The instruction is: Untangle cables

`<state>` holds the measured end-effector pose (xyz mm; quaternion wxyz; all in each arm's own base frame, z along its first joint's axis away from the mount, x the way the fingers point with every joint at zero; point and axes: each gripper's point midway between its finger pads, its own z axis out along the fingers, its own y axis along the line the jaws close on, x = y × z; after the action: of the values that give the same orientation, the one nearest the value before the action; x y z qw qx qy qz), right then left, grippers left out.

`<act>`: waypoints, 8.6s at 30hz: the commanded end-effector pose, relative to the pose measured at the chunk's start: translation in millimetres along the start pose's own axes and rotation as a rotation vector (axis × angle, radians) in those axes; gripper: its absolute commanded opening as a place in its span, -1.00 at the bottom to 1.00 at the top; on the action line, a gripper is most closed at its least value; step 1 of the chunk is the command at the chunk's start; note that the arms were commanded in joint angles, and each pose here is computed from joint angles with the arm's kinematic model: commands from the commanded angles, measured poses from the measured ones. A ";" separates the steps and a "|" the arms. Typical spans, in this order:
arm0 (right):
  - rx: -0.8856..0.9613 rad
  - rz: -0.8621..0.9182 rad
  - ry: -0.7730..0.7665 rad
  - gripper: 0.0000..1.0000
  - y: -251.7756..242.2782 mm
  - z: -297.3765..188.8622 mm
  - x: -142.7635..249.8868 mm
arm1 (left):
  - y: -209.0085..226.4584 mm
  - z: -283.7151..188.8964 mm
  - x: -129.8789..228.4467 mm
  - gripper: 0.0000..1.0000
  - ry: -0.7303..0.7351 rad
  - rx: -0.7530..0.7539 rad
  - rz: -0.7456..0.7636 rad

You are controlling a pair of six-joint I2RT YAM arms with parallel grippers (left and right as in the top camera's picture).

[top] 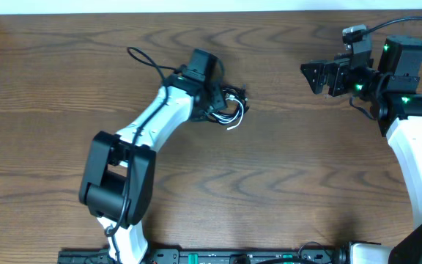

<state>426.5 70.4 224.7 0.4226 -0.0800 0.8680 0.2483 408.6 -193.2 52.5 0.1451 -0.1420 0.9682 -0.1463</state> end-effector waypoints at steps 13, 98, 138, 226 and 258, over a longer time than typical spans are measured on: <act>0.072 0.111 0.022 0.98 -10.6 0.2 3.1 | 22.7 31.7 1.3 -0.35 -0.051 -0.138 -0.186; -0.229 -0.662 -0.045 0.09 185.8 129.5 48.5 | -39.0 -147.1 -76.4 -0.85 0.102 0.546 -1.126; 0.506 0.394 0.021 -0.98 -101.5 -14.1 28.1 | 49.1 -117.9 -41.2 -0.85 -0.111 0.023 0.170; 0.267 0.229 0.325 0.18 6.3 35.1 65.2 | -110.0 -17.1 34.6 -0.85 0.029 0.366 0.260; 0.014 0.301 0.436 -0.60 74.7 157.1 130.0 | -108.7 -162.9 -3.0 -0.85 0.030 0.734 0.196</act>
<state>419.3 230.8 90.3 0.1896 -0.0244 0.9318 0.3085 389.0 -254.0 206.0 0.1738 -0.0018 0.8836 -0.4348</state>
